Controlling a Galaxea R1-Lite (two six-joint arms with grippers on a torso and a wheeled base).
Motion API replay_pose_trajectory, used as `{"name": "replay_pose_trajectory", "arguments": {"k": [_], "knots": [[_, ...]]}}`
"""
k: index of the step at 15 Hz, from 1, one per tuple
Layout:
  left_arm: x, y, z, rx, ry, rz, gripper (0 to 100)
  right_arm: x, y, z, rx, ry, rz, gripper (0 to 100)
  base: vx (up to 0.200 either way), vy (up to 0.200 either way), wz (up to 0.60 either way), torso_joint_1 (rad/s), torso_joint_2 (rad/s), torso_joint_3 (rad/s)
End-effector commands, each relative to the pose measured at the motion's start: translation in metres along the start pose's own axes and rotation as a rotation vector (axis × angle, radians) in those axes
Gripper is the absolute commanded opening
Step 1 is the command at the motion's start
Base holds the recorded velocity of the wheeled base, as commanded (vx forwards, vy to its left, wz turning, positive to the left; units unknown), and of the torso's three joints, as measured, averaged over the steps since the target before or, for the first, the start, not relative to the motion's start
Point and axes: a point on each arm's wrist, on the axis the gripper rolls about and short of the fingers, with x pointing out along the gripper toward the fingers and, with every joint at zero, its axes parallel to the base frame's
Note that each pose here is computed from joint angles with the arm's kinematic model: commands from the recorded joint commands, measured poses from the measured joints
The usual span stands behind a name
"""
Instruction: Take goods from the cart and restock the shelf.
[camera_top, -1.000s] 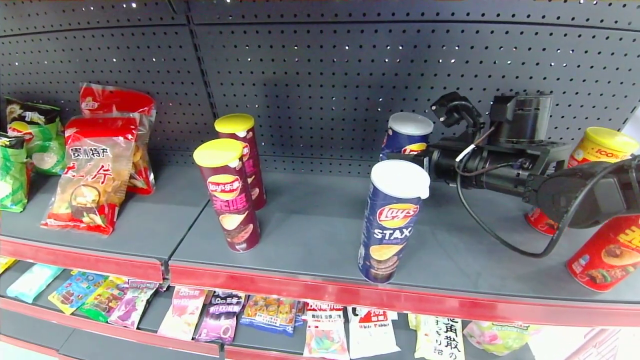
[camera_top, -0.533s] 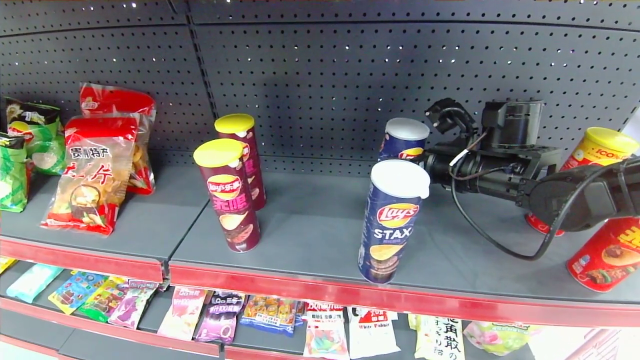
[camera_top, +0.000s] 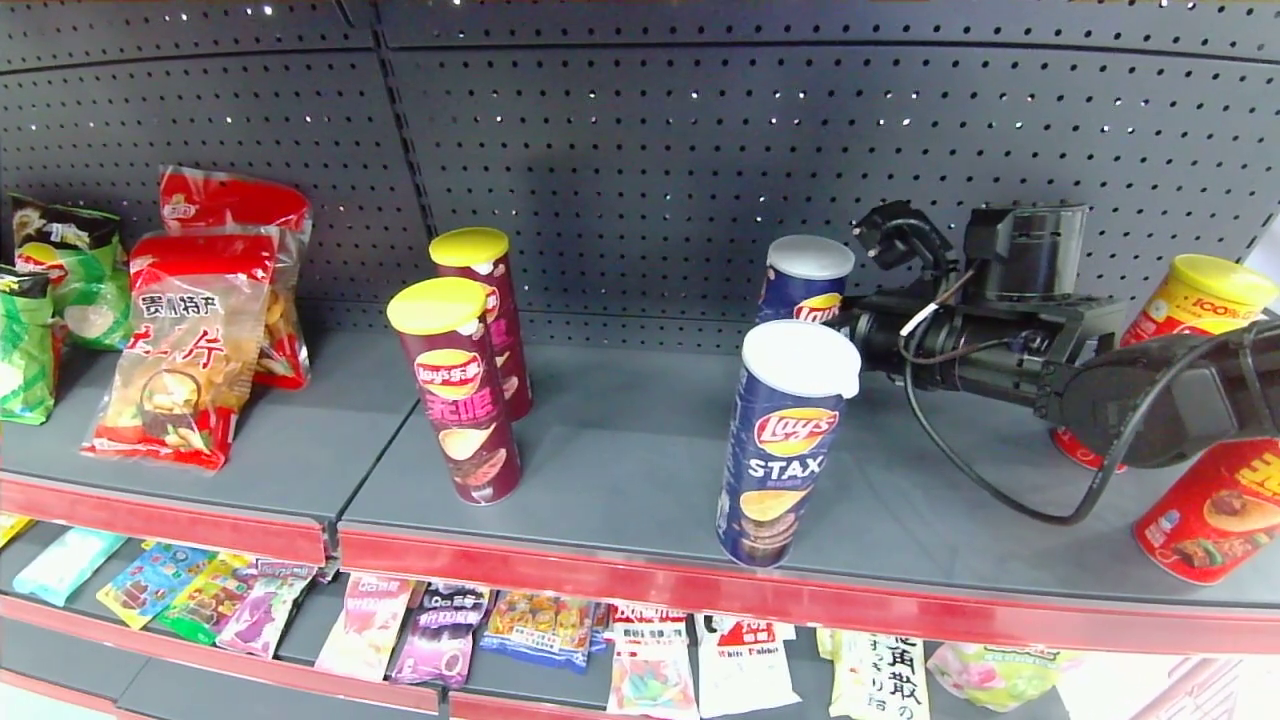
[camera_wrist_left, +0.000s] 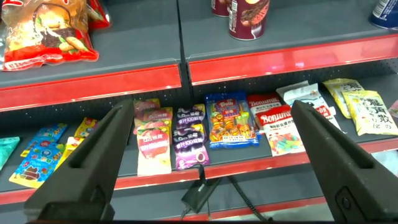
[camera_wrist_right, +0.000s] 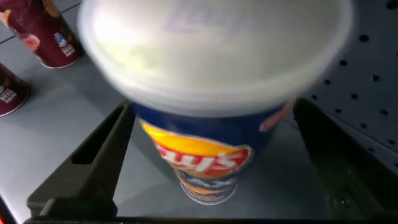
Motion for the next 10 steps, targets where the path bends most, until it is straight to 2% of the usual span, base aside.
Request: {"name": "replay_pose_trajectory", "arguments": {"k": [1,10], "knots": [[0.000,0.000,0.000,0.000,0.002,0.000,100,-0.010,0.001,0.006,-0.004,-0.017,-0.009,100,0.000,0.000,0.00,0.000,0.00,0.000],[0.000,0.000,0.001,-0.001,0.003,-0.010,100,-0.067,-0.007,-0.002,0.042,-0.002,-0.112,100,0.000,0.000,0.00,0.000,0.00,0.000]]}}
